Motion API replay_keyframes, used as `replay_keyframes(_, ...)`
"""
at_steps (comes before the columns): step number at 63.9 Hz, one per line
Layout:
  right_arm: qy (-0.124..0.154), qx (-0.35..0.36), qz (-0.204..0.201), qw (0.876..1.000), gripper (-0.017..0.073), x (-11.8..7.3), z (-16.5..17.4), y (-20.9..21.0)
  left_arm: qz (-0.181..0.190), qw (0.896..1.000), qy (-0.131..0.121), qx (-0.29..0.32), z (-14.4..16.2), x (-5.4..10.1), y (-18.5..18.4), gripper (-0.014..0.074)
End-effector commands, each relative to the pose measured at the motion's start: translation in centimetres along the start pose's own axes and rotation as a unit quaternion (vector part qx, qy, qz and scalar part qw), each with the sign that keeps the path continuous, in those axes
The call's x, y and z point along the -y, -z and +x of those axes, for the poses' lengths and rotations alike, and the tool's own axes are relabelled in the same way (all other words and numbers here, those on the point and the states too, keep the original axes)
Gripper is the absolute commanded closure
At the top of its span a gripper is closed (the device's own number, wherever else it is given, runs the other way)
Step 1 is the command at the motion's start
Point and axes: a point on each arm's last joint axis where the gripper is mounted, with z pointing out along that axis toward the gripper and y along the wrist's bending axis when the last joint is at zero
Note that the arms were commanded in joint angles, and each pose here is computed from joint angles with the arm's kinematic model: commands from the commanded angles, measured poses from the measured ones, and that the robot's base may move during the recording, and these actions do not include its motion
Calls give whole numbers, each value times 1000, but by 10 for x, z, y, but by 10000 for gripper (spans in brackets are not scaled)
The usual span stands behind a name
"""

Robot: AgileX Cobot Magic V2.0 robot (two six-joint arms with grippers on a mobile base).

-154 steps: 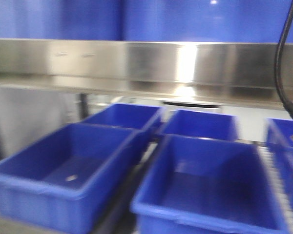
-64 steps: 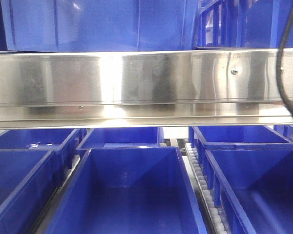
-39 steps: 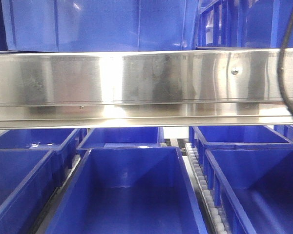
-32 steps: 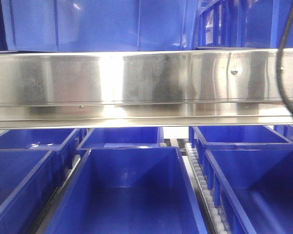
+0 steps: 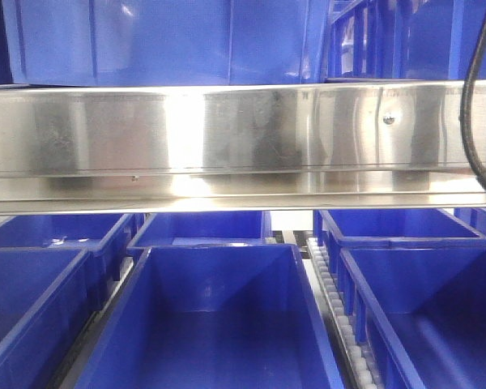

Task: Stack silver trays without gaps
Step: 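Hold the silver tray above the shelf with both grippers, then lower the silver tray onto the tray on the upper shelf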

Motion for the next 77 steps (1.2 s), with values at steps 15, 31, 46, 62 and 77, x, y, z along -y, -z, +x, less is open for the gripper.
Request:
replay_keyframes(15,-30,-78,-3,996,634,-10,25,-14,13,999,-15,33,-6,5,-13,611)
replay_keyframes(31,-14,-133,19,991,634,-15,52,-44,-36,999,-19,-14,7,-17,-54,611)
replay_keyframes(46,5,-186,42,982,634,-19,81,-73,-69,991,-21,-113,32,-32,-84,608)
replay_keyframes(62,14,-204,54,977,634,-16,95,-89,-71,986,-30,-148,46,-33,-104,609)
replay_keyframes(77,-1,-211,66,975,634,-3,98,-98,-72,985,-30,-151,47,-34,-106,542)
